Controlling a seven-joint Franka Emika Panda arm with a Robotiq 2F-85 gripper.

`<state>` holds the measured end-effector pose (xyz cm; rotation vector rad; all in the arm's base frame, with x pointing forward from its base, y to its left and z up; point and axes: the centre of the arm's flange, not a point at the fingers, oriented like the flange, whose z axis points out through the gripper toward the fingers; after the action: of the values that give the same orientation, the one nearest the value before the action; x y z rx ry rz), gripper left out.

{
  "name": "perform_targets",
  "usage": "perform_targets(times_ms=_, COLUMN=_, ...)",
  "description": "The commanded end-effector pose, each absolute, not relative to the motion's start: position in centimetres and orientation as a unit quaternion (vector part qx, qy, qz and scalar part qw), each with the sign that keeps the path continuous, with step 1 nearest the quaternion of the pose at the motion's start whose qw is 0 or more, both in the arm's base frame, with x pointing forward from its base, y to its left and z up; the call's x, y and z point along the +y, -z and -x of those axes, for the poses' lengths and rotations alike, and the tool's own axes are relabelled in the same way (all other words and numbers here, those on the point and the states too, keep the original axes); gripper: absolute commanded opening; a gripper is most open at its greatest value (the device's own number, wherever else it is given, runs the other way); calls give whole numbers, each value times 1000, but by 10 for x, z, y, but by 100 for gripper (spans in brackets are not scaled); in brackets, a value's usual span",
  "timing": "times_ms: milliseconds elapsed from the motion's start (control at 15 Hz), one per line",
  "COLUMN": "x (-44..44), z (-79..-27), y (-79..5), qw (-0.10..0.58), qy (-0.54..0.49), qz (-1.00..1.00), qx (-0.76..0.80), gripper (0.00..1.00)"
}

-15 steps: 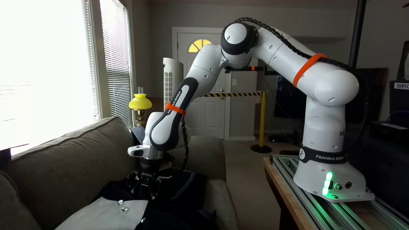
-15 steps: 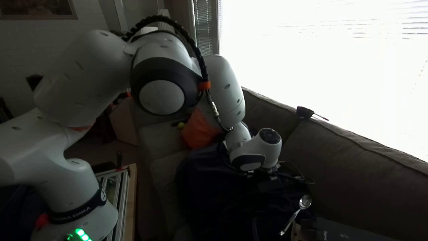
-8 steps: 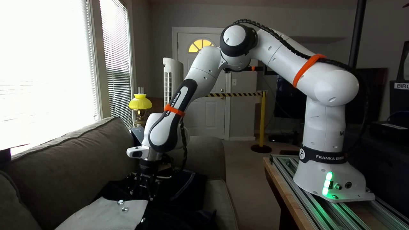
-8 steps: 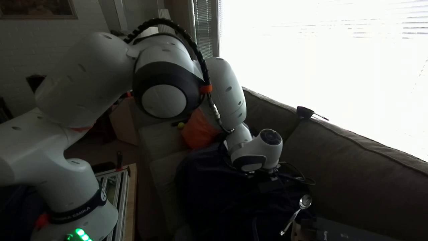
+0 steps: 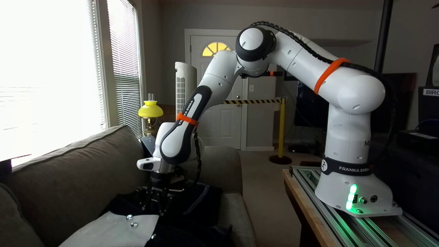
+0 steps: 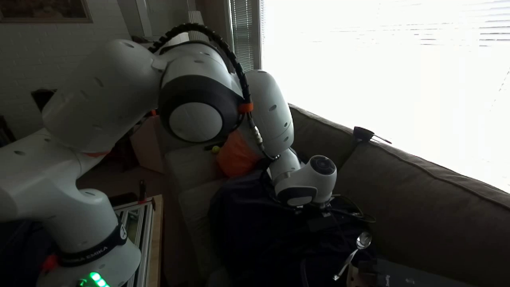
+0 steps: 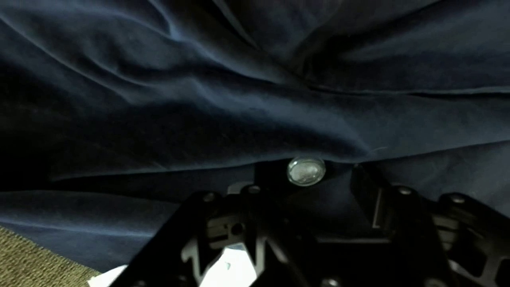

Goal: Place the object inside the measuring cup

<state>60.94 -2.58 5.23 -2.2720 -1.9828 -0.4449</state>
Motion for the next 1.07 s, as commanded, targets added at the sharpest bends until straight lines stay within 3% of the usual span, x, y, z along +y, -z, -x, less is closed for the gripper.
perform_targets(times_ms=0, x=-31, z=-611, y=-47, qw=48, qy=144, qz=738, qx=-657, gripper=34)
perform_targets(times_ms=67, x=-32, z=-612, y=-46, qw=48, qy=143, qz=739, qx=-657, gripper=19)
perform_targets(times_ms=200, x=-32, z=-612, y=-46, qw=48, qy=142, qz=739, qx=-656, gripper=0)
perform_targets(times_ms=267, x=-32, z=-611, y=-47, qw=48, qy=142, qz=739, qx=-657, gripper=6)
perform_targets(times_ms=1000, x=-4, z=-627, y=-176, qw=66, qy=120, qz=803, qx=-580, gripper=6)
